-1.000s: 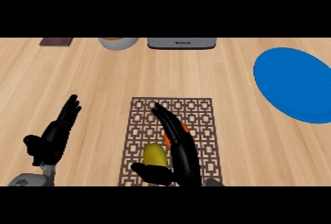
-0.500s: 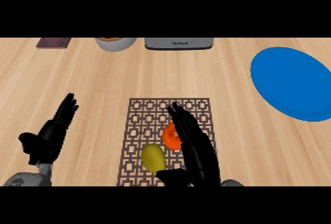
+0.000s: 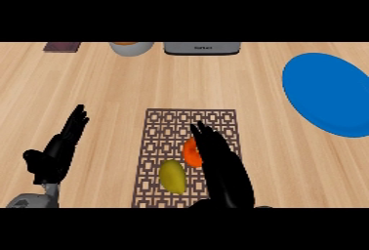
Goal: Pick the squash from the placemat and place it in the plate
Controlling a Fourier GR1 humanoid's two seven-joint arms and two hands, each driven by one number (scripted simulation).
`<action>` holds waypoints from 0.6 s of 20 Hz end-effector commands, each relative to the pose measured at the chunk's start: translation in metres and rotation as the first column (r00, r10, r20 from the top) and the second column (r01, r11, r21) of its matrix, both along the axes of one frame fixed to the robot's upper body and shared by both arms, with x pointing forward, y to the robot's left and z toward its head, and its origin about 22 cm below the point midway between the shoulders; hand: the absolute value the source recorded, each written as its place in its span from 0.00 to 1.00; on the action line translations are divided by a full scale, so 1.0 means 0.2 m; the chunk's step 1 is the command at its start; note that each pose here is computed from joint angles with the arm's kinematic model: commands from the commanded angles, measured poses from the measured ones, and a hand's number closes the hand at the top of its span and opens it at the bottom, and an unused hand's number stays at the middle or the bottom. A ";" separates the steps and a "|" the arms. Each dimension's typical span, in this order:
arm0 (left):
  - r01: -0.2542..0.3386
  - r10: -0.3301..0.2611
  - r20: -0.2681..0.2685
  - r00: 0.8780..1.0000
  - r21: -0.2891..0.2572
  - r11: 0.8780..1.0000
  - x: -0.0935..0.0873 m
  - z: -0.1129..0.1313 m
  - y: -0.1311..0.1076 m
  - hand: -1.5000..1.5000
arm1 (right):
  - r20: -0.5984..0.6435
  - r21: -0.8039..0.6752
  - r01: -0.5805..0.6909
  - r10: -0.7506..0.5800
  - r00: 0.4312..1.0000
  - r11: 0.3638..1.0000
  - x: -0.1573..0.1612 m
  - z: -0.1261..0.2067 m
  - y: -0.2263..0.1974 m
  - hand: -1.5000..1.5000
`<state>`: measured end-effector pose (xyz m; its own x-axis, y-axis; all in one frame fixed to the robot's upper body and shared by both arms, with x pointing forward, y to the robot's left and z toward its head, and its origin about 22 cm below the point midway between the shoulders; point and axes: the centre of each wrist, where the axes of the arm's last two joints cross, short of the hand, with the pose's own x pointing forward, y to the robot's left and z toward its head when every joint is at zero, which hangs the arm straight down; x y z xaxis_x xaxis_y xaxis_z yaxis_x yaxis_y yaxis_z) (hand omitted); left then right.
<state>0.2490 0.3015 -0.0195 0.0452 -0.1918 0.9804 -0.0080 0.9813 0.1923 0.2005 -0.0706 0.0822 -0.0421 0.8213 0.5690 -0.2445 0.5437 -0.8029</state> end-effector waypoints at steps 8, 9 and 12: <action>0.017 -0.017 -0.002 1.000 -0.002 1.000 -0.04 -0.02 0.01 0.50 | -0.130 -0.211 0.037 -0.066 0.989 0.977 0.07 -0.01 -0.03 0.00; 0.004 -0.004 0.003 1.000 0.009 1.000 0.05 0.00 -0.02 0.50 | -0.160 -0.210 0.034 -0.068 0.985 0.977 0.13 -0.03 0.04 0.00; 0.014 -0.014 0.004 1.000 -0.018 1.000 0.06 0.00 0.05 0.50 | -0.184 -0.197 0.018 -0.055 0.981 0.980 0.19 0.01 0.02 0.00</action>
<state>0.2537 0.3052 -0.0208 0.0441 -0.1888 0.9810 0.0002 0.9820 0.1890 0.2223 -0.0636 0.0789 0.0571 0.8992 0.4338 -0.3345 0.4266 -0.8403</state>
